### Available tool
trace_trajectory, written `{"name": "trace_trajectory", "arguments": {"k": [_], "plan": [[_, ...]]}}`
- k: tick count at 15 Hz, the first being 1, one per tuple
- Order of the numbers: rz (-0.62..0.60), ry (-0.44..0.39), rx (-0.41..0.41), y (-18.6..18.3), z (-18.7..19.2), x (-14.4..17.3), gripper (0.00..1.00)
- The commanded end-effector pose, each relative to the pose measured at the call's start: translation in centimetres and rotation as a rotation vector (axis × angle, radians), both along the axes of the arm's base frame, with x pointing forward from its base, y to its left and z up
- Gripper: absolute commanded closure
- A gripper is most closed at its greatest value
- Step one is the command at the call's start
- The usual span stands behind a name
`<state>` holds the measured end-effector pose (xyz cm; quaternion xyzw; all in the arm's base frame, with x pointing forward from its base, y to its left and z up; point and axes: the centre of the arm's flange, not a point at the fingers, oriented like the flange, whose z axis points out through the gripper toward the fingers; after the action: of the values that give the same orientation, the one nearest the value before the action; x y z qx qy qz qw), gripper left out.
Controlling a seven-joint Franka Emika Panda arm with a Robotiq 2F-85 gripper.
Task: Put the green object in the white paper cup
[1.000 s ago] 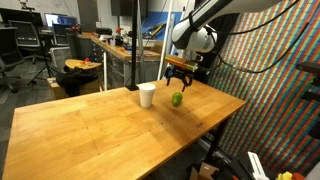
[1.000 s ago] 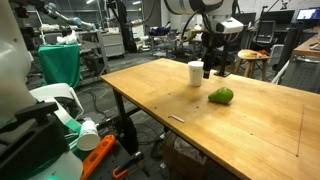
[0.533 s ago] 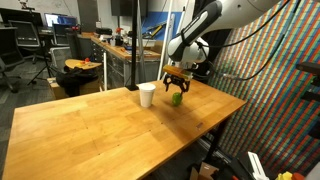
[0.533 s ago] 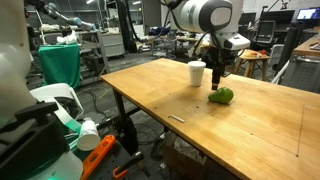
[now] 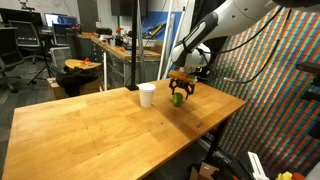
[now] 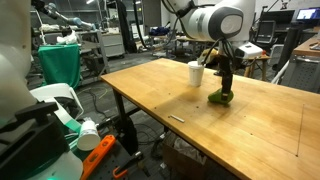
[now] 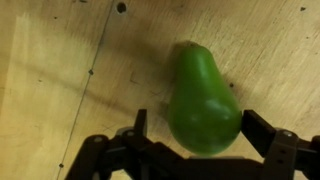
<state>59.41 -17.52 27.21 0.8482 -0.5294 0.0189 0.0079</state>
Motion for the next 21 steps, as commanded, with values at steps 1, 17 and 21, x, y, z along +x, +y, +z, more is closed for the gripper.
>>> {"name": "trace_trajectory", "arguments": {"k": [1, 17, 21], "plan": [[0.032, -0.008, -0.012, -0.2, -0.5, 1.4, 0.32], [0.154, -0.209, -0.120, 6.8, 13.5, 1.4, 0.51], [0.291, -0.248, -0.176, 10.2, 16.8, 1.5, 0.51]]}}
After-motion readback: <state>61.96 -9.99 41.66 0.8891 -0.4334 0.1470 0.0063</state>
